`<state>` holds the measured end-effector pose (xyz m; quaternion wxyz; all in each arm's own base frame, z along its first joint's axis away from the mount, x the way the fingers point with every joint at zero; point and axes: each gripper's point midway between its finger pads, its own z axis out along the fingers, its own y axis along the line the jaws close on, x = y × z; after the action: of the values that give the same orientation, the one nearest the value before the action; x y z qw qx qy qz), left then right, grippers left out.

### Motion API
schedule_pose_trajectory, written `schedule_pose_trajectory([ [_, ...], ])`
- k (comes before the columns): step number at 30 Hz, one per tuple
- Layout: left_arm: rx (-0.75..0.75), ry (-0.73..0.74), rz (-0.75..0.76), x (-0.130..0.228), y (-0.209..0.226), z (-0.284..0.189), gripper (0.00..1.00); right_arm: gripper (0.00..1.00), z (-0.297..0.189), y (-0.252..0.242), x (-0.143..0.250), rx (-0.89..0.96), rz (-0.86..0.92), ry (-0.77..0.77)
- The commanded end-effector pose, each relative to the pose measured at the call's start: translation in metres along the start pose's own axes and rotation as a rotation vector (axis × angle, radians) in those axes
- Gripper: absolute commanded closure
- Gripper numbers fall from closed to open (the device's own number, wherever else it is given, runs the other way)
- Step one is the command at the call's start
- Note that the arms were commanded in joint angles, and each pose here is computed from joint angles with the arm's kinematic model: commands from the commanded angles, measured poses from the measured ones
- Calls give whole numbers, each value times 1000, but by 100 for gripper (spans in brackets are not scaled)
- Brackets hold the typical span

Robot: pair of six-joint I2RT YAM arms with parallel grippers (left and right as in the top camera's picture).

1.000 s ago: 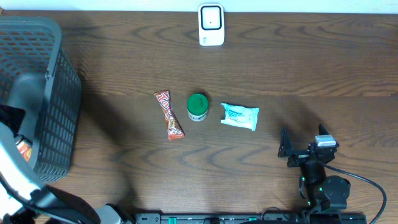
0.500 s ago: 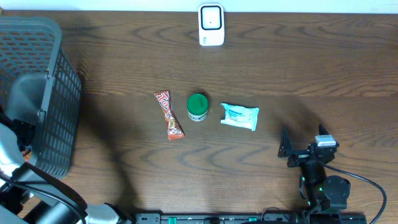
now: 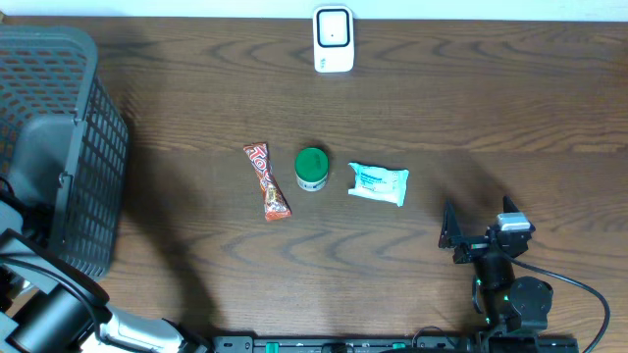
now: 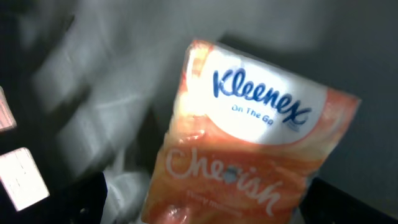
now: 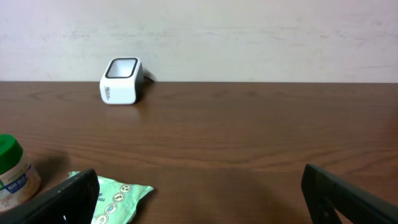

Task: Scan the item barcode
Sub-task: 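Reach the left gripper into the basket and grasp the orange Kleenex pack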

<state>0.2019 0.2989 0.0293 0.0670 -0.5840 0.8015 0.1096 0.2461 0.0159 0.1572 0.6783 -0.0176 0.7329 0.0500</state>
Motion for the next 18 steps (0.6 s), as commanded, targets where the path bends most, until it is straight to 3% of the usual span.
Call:
schedule_pose_trajectory([
  [1,-23,88,29,19,1,27,2,1,0,-2,1,7,10,3],
  [6,-31,110,33,23,1,37,2,1,0,-2,1,8,11,3],
  [9,-32,104,33,22,1,35,24,1,0,-2,1,7,10,3],
  [18,-15,57,24,10,0,19,53,1,0,-2,1,8,10,3],
])
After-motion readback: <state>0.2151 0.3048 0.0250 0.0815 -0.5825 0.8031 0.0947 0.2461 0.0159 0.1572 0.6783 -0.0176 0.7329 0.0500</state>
